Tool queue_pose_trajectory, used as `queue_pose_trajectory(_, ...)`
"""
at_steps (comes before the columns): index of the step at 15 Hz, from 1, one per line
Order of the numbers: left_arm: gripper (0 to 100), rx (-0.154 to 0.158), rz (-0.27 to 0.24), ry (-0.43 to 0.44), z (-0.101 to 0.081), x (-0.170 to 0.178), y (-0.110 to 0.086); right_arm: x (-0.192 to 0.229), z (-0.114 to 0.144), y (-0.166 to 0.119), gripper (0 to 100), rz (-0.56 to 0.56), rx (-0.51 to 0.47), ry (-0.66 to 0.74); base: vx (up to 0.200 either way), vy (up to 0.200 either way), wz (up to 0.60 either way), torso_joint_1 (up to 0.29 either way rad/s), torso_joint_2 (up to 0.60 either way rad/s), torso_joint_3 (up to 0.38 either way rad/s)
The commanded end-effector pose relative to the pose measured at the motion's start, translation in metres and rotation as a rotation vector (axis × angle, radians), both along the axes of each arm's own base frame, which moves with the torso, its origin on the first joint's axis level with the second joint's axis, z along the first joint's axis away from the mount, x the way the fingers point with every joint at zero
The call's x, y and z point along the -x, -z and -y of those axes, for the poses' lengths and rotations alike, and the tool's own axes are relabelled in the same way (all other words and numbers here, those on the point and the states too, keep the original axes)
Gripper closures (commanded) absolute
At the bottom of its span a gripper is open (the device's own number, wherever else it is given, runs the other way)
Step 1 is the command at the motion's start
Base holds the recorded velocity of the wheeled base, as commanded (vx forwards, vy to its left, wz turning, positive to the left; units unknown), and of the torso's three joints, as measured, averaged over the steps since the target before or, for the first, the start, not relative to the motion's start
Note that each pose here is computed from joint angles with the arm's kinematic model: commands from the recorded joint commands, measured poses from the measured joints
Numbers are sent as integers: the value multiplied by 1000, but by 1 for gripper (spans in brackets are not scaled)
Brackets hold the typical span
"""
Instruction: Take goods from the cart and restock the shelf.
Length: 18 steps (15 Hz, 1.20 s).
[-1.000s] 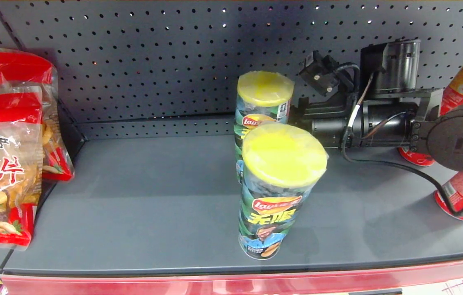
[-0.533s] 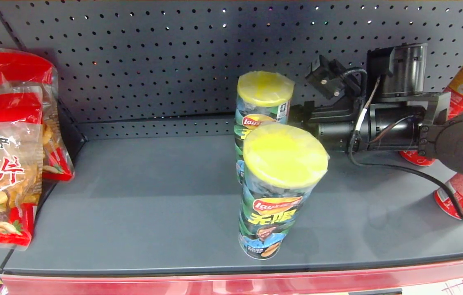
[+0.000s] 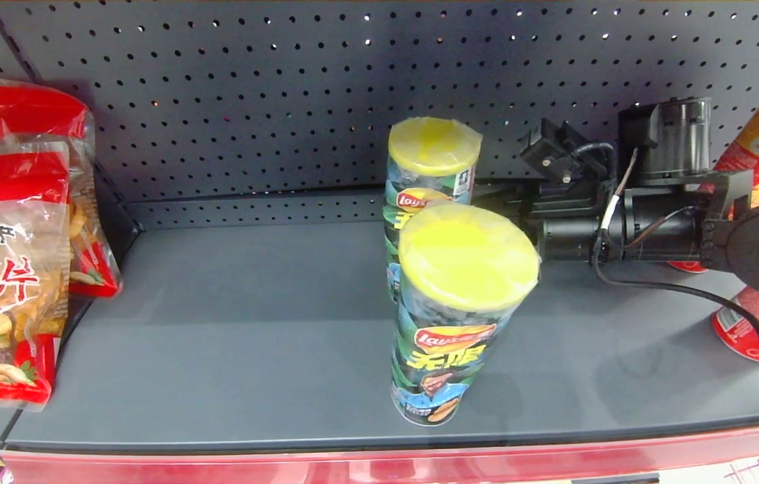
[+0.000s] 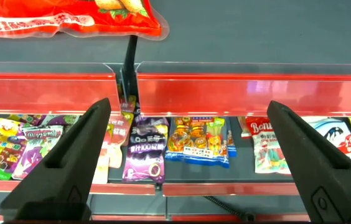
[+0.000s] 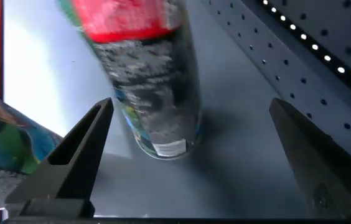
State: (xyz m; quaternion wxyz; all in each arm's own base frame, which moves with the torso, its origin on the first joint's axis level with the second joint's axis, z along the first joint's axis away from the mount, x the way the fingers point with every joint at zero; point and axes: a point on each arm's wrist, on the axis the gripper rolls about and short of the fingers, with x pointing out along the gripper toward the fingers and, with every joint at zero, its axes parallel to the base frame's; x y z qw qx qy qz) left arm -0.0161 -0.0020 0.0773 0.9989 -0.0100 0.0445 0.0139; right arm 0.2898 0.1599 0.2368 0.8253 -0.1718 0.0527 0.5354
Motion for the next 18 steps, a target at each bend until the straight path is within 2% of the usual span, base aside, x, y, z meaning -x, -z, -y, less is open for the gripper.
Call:
queue_pose_trajectory(1,0,0,-1,0,0,0,0,-3,0,4,0,-10,4,4,0,0,0,0,0,0)
queue_pose_trajectory(11,0,0,-1,0,0,0,0,-13,8,8,0,-19,9,37,0,0,0,0,0,0)
queue_pose_trajectory(18,0,0,-1,0,0,0,0,23,19,-6,0,-1,-8,23,0,0,0,0,0,0)
